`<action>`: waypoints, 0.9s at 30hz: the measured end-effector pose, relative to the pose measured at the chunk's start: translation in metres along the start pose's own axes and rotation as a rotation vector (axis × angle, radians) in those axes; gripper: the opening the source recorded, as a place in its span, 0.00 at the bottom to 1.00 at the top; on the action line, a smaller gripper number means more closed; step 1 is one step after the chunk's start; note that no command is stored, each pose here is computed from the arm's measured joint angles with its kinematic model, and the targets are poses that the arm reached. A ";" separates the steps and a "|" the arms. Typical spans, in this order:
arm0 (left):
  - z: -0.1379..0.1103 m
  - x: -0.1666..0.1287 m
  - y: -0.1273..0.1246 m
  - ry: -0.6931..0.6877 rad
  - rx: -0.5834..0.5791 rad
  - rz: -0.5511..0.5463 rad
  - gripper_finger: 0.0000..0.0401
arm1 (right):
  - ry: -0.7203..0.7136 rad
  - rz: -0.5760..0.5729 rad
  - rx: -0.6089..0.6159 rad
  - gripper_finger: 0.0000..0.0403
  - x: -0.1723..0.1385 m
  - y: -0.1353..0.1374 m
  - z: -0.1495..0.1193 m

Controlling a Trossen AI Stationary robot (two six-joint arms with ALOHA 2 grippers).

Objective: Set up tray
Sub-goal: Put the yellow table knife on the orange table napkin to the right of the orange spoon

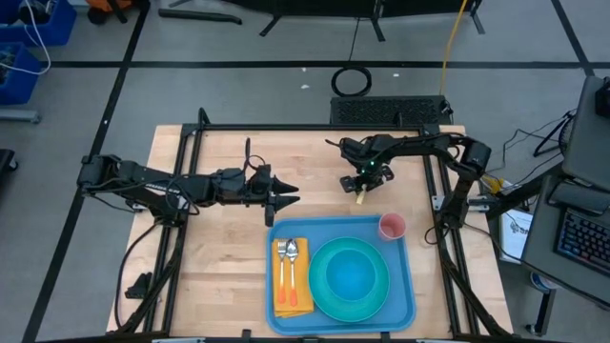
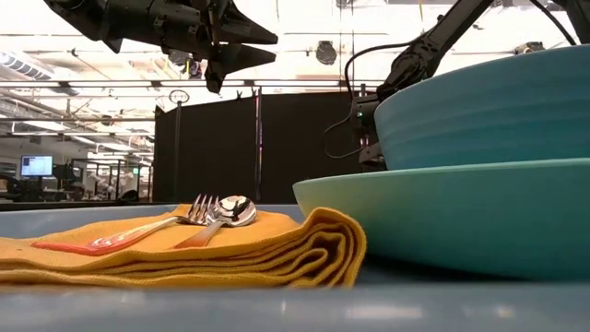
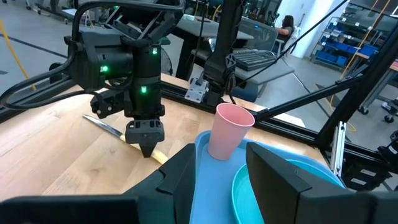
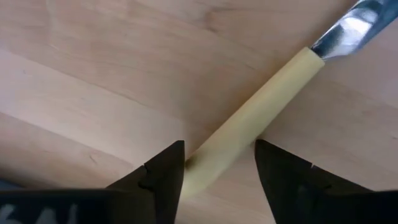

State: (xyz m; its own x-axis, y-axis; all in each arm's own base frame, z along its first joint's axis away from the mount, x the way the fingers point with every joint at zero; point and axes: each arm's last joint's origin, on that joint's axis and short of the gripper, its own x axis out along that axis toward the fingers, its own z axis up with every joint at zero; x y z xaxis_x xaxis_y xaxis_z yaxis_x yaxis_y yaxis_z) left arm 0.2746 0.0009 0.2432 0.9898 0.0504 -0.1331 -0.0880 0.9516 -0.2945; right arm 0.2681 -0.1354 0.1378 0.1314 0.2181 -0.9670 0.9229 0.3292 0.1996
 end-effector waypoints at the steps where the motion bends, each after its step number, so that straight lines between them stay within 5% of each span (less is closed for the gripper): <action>1: 0.000 0.000 0.000 0.000 0.000 0.000 0.36 | 0.000 -0.001 0.000 0.44 0.000 0.000 0.000; 12: 0.000 0.000 0.000 0.000 0.000 0.000 0.36 | -0.010 -0.026 -0.032 0.13 0.001 -0.001 0.000; 27: -0.001 0.000 0.000 0.009 0.009 0.003 0.36 | -0.112 -0.045 -0.129 0.13 -0.017 -0.001 -0.004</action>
State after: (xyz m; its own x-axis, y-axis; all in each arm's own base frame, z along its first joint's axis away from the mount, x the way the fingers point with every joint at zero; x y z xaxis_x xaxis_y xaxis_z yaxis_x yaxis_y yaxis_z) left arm 0.2745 0.0008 0.2423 0.9884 0.0507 -0.1429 -0.0902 0.9542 -0.2851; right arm 0.2640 -0.1358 0.1543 0.1376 0.0992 -0.9855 0.8755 0.4532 0.1678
